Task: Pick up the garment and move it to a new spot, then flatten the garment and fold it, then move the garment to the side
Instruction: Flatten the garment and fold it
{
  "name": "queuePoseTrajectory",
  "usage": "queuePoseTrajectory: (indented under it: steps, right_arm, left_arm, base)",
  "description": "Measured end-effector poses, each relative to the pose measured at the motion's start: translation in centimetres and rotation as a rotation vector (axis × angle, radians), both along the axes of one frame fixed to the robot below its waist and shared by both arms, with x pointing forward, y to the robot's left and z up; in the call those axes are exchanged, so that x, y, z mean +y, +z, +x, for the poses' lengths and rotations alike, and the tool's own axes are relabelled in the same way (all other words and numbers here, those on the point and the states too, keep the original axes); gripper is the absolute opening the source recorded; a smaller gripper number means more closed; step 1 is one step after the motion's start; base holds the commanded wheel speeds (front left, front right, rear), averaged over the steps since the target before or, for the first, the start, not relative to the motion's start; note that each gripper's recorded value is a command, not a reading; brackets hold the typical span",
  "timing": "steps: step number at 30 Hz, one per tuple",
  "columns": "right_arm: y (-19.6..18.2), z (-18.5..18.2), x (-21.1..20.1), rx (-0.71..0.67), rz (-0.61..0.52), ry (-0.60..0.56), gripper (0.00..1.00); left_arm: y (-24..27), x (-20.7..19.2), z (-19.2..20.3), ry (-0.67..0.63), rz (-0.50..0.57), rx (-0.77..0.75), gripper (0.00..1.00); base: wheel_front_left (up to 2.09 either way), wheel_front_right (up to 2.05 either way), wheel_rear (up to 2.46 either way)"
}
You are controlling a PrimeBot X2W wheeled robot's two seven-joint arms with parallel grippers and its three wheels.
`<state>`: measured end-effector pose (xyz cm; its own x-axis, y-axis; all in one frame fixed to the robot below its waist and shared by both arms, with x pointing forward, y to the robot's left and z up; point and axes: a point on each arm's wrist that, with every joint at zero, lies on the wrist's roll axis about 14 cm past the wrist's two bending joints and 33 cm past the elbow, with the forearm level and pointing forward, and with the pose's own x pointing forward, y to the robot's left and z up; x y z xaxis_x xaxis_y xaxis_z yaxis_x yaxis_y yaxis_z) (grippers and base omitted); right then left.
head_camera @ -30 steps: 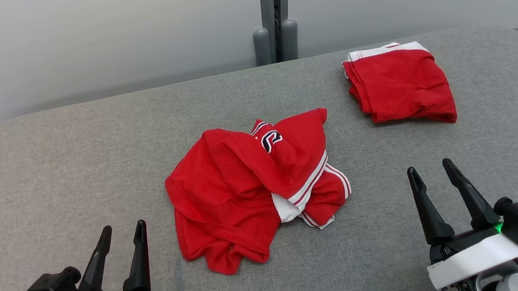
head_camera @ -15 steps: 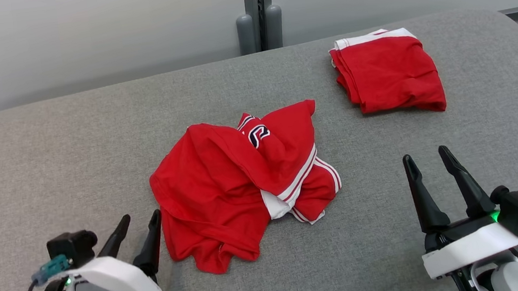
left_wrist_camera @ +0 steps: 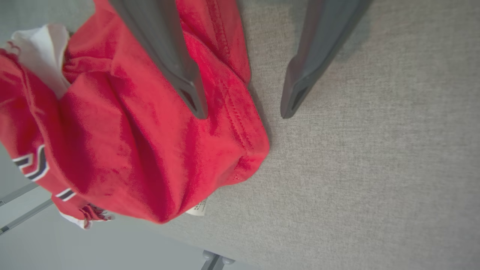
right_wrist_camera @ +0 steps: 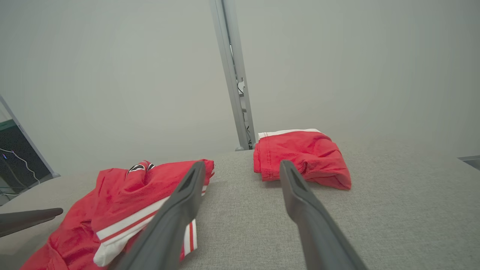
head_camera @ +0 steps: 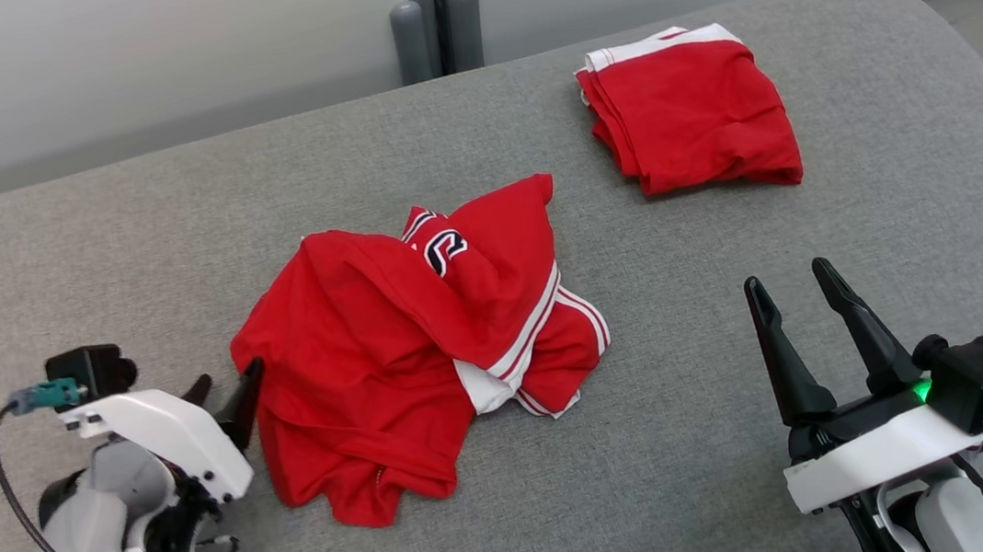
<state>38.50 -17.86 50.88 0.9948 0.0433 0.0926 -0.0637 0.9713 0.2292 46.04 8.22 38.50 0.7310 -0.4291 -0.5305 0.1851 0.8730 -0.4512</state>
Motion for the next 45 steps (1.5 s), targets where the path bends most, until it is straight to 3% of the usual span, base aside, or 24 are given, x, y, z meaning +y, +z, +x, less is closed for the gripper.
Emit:
queuePoseTrajectory:
  steps: [10, 11, 12, 14, 24, 34, 38, 45]
  right_arm:
    - [-0.5, 0.1, -1.1, 0.017, -0.008, -0.034, 1.0]
    - [-0.6, 0.1, -1.2, 0.02, -0.009, -0.035, 1.0]
    - [-0.6, 0.1, -1.2, 0.022, -0.009, -0.036, 1.0]
    - [-0.7, 0.1, -1.2, 0.023, -0.009, -0.037, 1.0]
    - [-0.4, 0.5, -0.5, 0.011, 0.005, -0.018, 1.0]
    - [0.7, 1.0, 1.9, -0.022, 0.015, 0.054, 1.0]
    - [0.7, 0.8, 2.4, -0.023, 0.019, 0.066, 1.0]
    - [0.5, 0.6, 2.8, -0.021, 0.011, 0.087, 1.0]
  left_arm:
    - [-1.9, -1.9, 0.8, -0.05, -0.015, 0.116, 1.0]
    - [-1.8, -2.1, 1.0, -0.053, -0.015, 0.108, 0.91]
    - [-1.7, -2.2, 1.3, -0.052, -0.017, 0.098, 0.57]
    - [-1.9, -2.0, 1.5, -0.054, -0.002, 0.083, 0.0]
    - [1.2, -1.4, 2.9, -0.054, 0.008, -0.067, 0.0]
    - [10.1, 1.4, 4.6, -0.041, 0.04, -0.41, 0.0]
    - [12.4, 1.9, 3.1, -0.07, 0.04, -0.506, 0.0]
    - [9.8, 3.5, -3.1, -0.094, 0.07, -0.461, 0.0]
  base:
    - [0.0, 0.0, 0.0]
    - [0.0, 0.0, 0.0]
    - [0.0, 0.0, 0.0]
    - [0.0, 0.0, 0.0]
    - [0.0, 0.0, 0.0]
    - [0.0, 0.0, 0.0]
    - [0.0, 0.0, 0.0]
    - [0.0, 0.0, 0.0]
